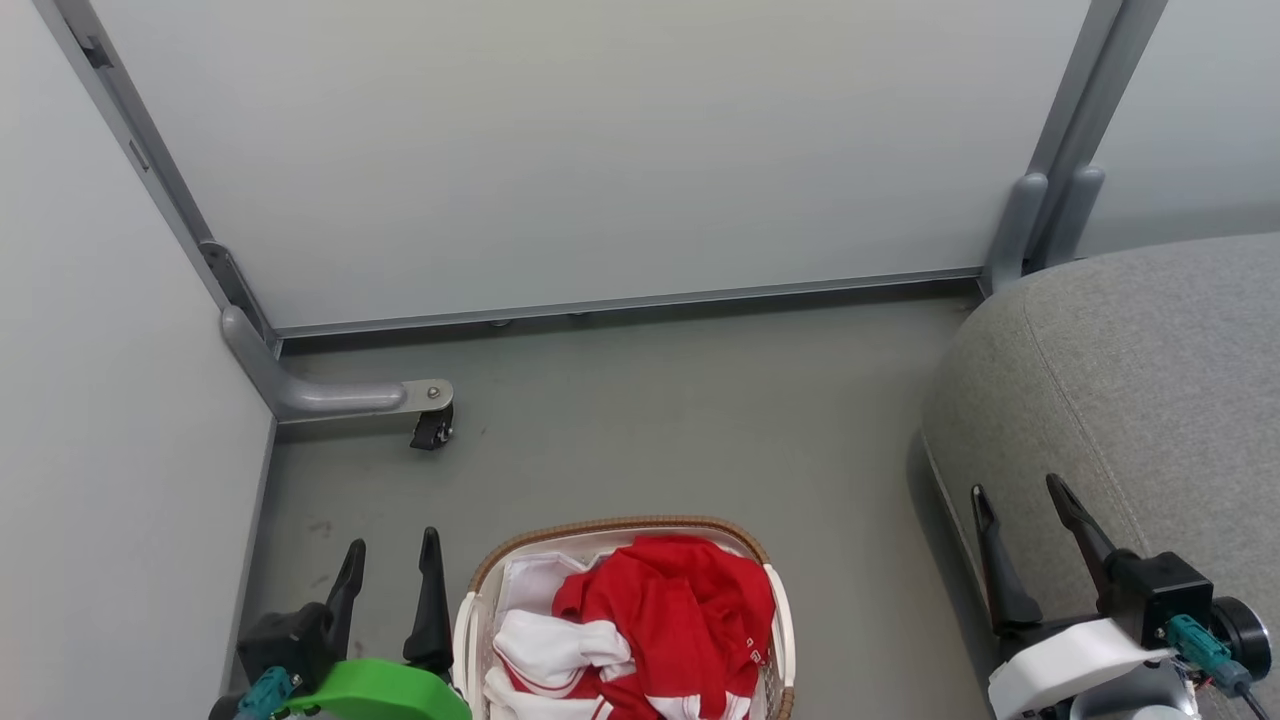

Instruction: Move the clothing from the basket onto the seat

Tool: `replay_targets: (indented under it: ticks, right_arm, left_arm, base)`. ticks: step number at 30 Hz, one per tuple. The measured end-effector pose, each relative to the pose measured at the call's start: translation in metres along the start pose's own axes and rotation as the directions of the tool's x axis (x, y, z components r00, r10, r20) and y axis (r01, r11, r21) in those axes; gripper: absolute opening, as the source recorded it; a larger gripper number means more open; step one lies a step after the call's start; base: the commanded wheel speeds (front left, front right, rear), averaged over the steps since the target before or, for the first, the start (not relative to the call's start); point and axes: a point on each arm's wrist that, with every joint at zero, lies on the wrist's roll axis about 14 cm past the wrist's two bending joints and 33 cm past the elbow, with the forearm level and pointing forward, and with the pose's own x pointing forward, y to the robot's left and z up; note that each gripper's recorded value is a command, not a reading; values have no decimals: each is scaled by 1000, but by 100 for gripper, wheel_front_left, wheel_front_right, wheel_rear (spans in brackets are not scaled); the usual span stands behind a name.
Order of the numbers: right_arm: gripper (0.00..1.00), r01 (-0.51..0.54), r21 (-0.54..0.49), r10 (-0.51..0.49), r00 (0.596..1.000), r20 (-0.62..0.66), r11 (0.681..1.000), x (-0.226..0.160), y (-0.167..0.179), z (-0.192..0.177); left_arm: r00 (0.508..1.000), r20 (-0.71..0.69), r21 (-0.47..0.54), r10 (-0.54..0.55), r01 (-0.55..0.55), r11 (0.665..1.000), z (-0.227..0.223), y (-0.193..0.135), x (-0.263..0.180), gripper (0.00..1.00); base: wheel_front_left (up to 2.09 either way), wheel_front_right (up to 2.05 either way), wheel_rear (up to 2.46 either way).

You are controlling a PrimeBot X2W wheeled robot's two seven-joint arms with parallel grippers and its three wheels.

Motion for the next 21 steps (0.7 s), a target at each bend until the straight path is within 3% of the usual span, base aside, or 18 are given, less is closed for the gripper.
replay_targets:
  ticks: [21]
  right_arm:
    - [100, -24, -106, 24, 1000, 0, 994, -3, 3, -3]
  left_arm:
    - [1000, -13, 85, -5, 6, 996, -9, 1, -4, 100]
  base:
    - [0, 0, 0]
